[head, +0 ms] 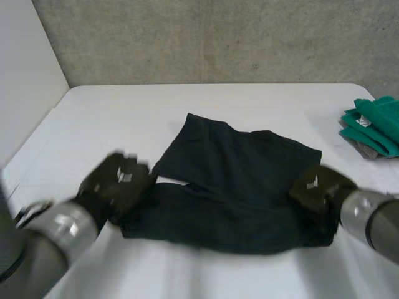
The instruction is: Fold the laundry.
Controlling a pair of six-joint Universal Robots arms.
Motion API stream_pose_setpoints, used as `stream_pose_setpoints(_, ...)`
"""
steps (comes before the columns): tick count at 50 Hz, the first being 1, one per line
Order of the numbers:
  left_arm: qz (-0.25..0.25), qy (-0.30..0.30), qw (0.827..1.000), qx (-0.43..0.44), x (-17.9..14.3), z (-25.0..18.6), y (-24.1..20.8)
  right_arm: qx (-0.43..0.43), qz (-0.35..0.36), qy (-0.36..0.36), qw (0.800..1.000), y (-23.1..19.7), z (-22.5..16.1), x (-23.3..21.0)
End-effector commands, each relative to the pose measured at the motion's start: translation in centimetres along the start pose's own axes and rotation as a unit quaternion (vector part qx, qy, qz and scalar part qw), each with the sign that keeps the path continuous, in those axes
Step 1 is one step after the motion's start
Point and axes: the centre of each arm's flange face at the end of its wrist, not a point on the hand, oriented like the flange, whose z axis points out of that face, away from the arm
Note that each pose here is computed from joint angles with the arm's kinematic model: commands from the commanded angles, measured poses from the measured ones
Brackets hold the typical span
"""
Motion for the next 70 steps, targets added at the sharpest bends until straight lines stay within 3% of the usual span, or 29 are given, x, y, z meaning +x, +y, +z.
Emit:
stream_pose_setpoints(1, 0.017, -0.105, 0.987, 0.122, -2.7, 10.5, -1.0, 0.046, 0.046, 0.066, 0.996, -0.7, 4.6, 2.7)
stream_pose_setpoints(7, 0.026, -0.134, 0.977, 0.163, -2.7, 18.0, -1.5, 0.039, 0.048, 0.124, 0.99, -0.5, 8.3, 4.4)
stream_pose_setpoints(15, 0.04, -0.137, 0.969, 0.202, -1.3, 24.7, -0.1, 0.045, 0.047, 0.21, 0.976, -0.5, 13.1, 6.8)
stream_pose_setpoints(25, 0.05, -0.153, 0.951, 0.264, -0.7, 28.9, 0.5, 0.046, 0.049, 0.25, 0.966, 0.1, 18.1, 8.0)
stream_pose_setpoints(30, 0.048, -0.141, 0.953, 0.263, 0.2, 29.4, 1.6, 0.059, 0.051, 0.265, 0.961, 0.3, 19.5, 8.2)
stream_pose_setpoints(35, 0.037, -0.135, 0.953, 0.268, 1.0, 29.3, 2.0, 0.08, 0.06, 0.292, 0.951, -0.4, 19.2, 9.2)
stream_pose_setpoints(39, 0.033, -0.134, 0.951, 0.275, 1.2, 28.2, 0.9, 0.13, 0.078, 0.327, 0.933, -3.0, 16.0, 11.4)
stream_pose_setpoints(43, 0.031, -0.132, 0.953, 0.271, 0.4, 26.5, -0.3, 0.147, 0.099, 0.33, 0.927, -4.2, 12.7, 12.0)
stream_pose_setpoints(46, 0.018, -0.126, 0.958, 0.258, -0.2, 24.8, -0.8, 0.134, 0.107, 0.312, 0.934, -4.1, 10.9, 11.5)
stream_pose_setpoints(52, -0.034, -0.102, 0.969, 0.224, -0.8, 21.0, -0.7, 0.056, 0.158, 0.193, 0.967, -1.1, 8.5, 7.4)
stream_pose_setpoints(59, -0.108, -0.073, 0.971, 0.199, -0.9, 15.8, -1.0, 0.033, 0.283, 0.1, 0.953, 2.3, 7.1, 4.6)
stream_pose_setpoints(70, -0.149, -0.058, 0.973, 0.166, -0.5, 12.2, 0.5, 0.056, 0.277, 0.125, 0.951, 4.6, 9.8, 3.1)
